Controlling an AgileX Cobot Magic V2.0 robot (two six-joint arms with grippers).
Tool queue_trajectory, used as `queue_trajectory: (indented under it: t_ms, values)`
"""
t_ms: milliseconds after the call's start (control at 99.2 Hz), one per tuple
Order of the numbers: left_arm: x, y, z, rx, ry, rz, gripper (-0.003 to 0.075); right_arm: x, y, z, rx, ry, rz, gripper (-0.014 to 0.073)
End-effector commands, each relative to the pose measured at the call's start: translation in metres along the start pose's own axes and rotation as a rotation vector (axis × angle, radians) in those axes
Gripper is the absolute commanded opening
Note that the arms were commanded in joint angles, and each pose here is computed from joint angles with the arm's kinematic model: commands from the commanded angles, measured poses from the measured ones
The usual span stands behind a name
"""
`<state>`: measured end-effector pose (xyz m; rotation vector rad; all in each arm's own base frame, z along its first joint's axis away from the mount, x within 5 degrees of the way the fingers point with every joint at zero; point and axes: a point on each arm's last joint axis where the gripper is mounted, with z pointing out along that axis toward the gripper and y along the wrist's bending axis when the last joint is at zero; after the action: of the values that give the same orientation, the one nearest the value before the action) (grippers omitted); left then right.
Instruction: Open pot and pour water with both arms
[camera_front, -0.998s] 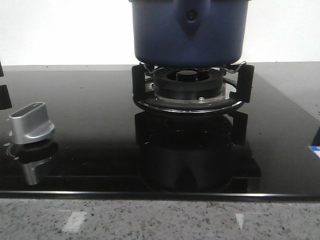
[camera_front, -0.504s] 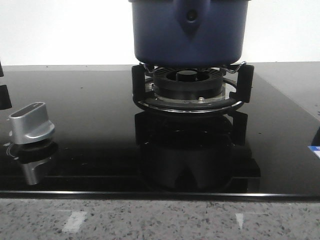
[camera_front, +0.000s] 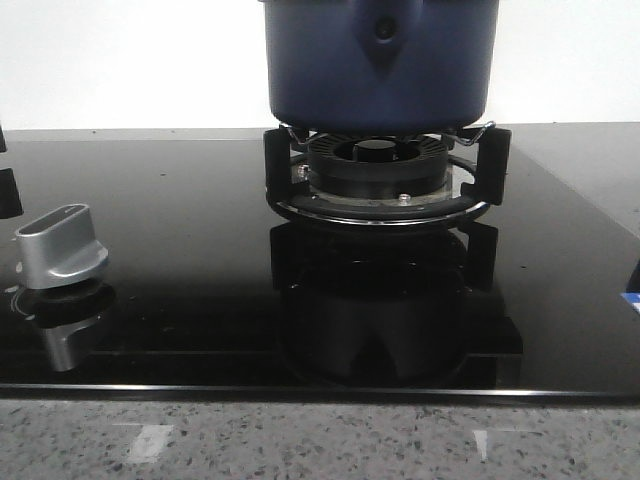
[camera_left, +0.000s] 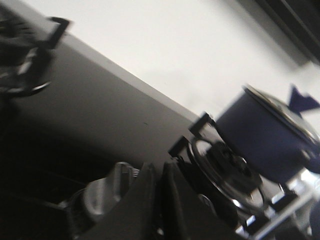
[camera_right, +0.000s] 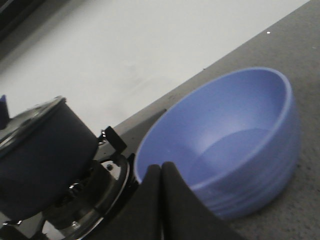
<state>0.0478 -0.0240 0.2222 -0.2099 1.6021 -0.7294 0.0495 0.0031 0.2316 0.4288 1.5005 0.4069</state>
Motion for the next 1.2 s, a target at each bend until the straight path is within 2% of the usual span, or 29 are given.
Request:
queue_trajectory:
  t_ms: [0,141,151,161,262,343,393,484,595,675,746,927,1078,1189]
  values:
    - [-0.024,-0.02,-0.007,0.055,-0.047,0.143,-0.002,-0.032,0.02,-0.008,-0.053,-0.083,-0.088,-0.0068]
    - [-0.052,-0.044,-0.006,0.088,-0.032,0.324,-0.0019,-0.055,0.042,-0.008,-0.081,0.015,-0.281,-0.0068]
    - [-0.069,-0.057,0.002,0.1,0.002,0.46,0.0017,-0.066,0.054,-0.006,-0.105,0.115,-0.381,-0.0068]
    - [-0.073,-0.059,0.007,0.099,0.021,0.495,0.0038,-0.067,0.056,-0.005,-0.108,0.13,-0.394,-0.0068]
    - [-0.084,-0.067,0.018,0.112,0.06,0.58,0.0163,-0.072,0.059,-0.006,-0.114,0.117,-0.399,-0.0068]
    - [-0.094,-0.073,0.029,0.124,0.064,0.567,0.0301,-0.075,0.061,-0.007,-0.117,0.11,-0.401,-0.0062]
    - [-0.101,-0.075,0.036,0.126,0.053,0.538,0.0345,-0.076,0.061,-0.008,-0.118,0.106,-0.401,-0.0048]
    - [-0.107,-0.08,0.049,0.154,0.057,0.58,0.0358,-0.077,0.062,-0.008,-0.12,0.102,-0.402,0.0025]
    - [-0.109,-0.091,0.061,0.244,0.084,0.713,0.0358,-0.077,0.062,-0.008,-0.12,0.102,-0.402,0.0185]
    - [-0.11,-0.099,0.072,0.303,0.096,0.721,0.0364,-0.077,0.062,-0.008,-0.12,0.102,-0.402,0.0294]
    - [-0.111,-0.106,0.083,0.338,0.101,0.727,0.0401,-0.077,0.062,-0.008,-0.12,0.102,-0.402,0.0344]
    - [-0.112,-0.123,0.118,0.386,0.146,0.708,0.0542,-0.077,0.062,-0.008,-0.12,0.102,-0.402,0.0351]
    - [-0.113,-0.135,0.152,0.411,0.194,0.611,0.0547,-0.077,0.062,-0.008,-0.12,0.102,-0.402,0.0351]
    - [-0.113,-0.149,0.174,0.522,0.216,0.624,0.0547,-0.077,0.062,-0.008,-0.12,0.102,-0.402,0.0351]
